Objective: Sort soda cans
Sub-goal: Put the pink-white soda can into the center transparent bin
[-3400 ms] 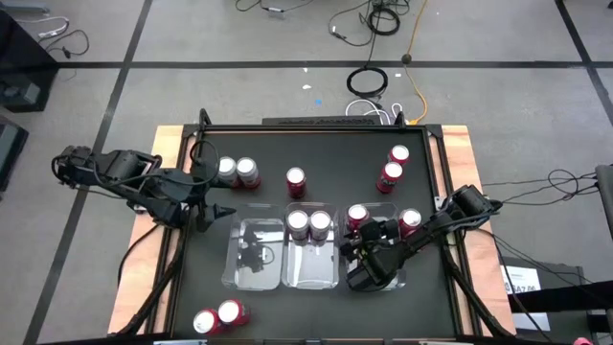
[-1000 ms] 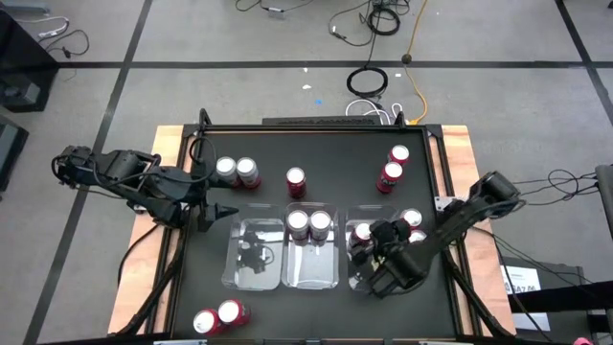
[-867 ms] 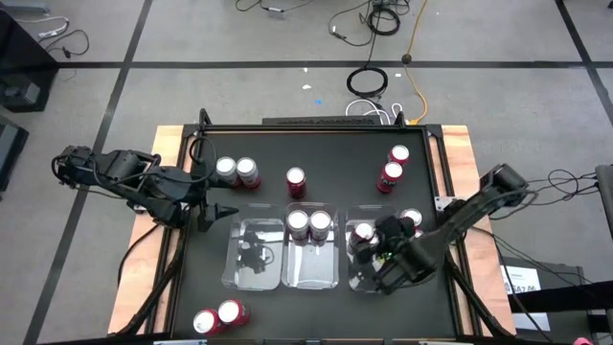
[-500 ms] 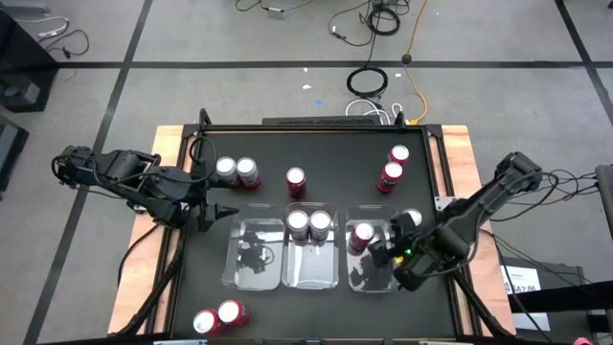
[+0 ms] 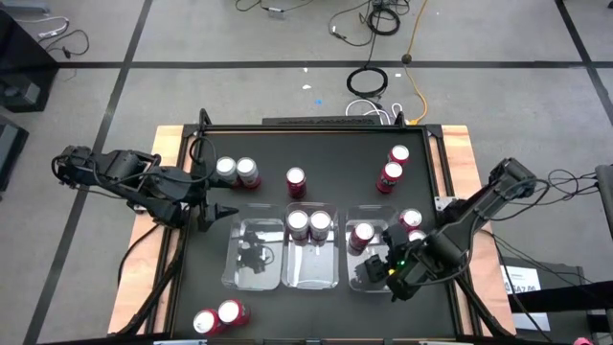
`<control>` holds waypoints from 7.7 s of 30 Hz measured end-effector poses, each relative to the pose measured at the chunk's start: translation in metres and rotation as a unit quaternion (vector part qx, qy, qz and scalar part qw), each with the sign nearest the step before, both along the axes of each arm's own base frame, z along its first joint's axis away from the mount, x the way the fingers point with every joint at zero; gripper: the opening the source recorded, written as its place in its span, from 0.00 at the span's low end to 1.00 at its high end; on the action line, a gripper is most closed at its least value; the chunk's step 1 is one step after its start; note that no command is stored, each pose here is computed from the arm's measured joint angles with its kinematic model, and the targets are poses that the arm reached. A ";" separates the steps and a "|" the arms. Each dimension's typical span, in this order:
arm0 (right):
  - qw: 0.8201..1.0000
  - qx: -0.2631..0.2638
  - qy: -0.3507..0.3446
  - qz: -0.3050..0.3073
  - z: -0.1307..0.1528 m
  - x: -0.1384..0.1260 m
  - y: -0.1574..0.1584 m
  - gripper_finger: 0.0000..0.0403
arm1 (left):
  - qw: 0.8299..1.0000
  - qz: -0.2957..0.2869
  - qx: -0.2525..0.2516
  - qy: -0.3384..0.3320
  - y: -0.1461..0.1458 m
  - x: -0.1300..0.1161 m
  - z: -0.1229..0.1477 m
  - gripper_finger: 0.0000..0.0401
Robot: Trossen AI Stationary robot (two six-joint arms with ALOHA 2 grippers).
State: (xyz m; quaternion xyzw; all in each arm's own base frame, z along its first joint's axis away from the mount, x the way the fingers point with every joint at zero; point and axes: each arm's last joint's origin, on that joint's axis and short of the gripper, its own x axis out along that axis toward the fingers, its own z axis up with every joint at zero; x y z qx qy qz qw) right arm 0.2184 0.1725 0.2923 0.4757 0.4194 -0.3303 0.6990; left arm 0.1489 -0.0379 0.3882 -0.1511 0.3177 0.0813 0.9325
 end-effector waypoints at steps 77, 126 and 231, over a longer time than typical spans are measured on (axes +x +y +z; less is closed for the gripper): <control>0.987 -0.146 0.064 -0.027 -0.104 0.060 -0.013 0.00 | 1.000 -0.018 0.014 0.002 0.000 0.000 0.000 0.93; 0.986 -0.033 -0.163 -0.004 0.004 0.056 0.096 0.00 | 0.991 -0.043 0.129 -0.018 0.001 0.004 0.004 0.99; 0.977 -0.072 -0.198 0.001 -0.005 -0.064 -0.028 0.00 | 0.952 -0.012 0.003 0.307 0.187 0.018 -0.064 1.00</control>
